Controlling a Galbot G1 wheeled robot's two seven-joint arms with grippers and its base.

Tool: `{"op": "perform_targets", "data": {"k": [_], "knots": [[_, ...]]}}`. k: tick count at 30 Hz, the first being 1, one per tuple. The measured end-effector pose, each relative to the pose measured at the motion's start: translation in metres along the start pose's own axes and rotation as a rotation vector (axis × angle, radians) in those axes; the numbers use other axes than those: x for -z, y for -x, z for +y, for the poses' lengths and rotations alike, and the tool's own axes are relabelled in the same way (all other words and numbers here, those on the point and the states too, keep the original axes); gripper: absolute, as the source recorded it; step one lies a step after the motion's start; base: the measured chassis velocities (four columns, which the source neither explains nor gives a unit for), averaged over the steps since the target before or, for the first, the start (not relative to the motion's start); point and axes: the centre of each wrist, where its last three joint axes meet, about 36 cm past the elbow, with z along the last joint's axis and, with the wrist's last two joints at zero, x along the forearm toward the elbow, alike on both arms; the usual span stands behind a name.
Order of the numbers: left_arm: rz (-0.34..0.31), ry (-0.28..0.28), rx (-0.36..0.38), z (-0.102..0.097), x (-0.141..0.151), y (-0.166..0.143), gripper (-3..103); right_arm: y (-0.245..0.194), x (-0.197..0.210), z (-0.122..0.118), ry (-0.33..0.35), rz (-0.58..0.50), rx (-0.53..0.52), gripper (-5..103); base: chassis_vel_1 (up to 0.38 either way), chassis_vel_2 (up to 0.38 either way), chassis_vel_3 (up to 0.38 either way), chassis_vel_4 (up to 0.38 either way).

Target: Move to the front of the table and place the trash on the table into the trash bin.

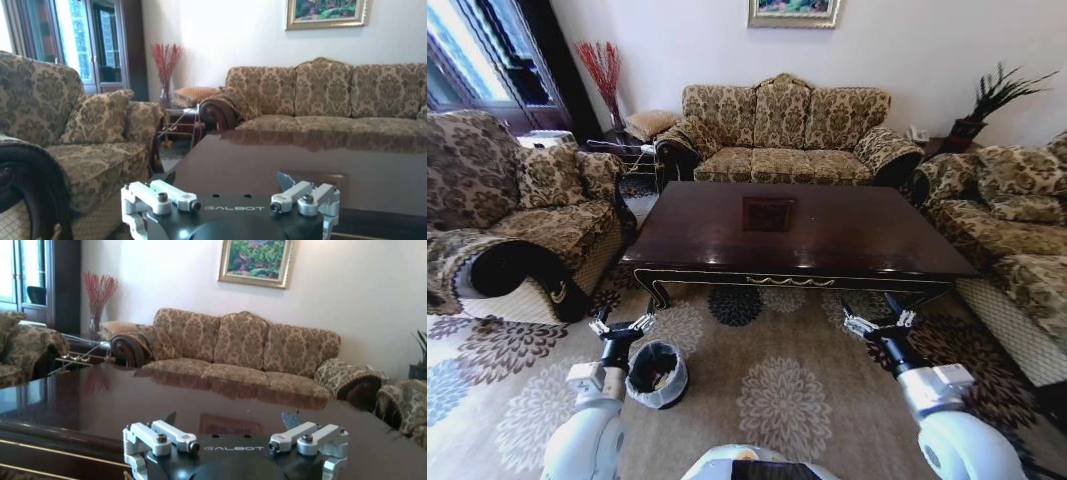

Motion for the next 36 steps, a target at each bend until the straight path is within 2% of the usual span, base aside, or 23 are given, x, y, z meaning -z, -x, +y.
{"op": "perform_targets", "data": {"k": [12,22,26,36], "knots": [[-0.022,-0.028,0.031,-0.004,-0.002,-0.014,100,0.003,-0.001,0.01,0.01,0.002,0.009,100,-0.196,-0.208,0.211,0.198],[-0.033,-0.047,0.027,-0.01,0.005,-0.02,100,0.0,-0.009,0.003,-0.008,0.002,-0.058,100,-0.222,-0.252,0.216,0.231],[-0.033,-0.055,0.017,-0.013,0.004,-0.02,100,-0.014,-0.016,-0.002,-0.008,0.007,-0.073,100,-0.005,-0.021,0.027,0.017],[-0.038,-0.038,-0.042,-0.017,0.006,-0.012,100,-0.041,-0.024,0.01,0.05,-0.024,-0.095,100,0.037,0.047,-0.017,-0.02]]}}
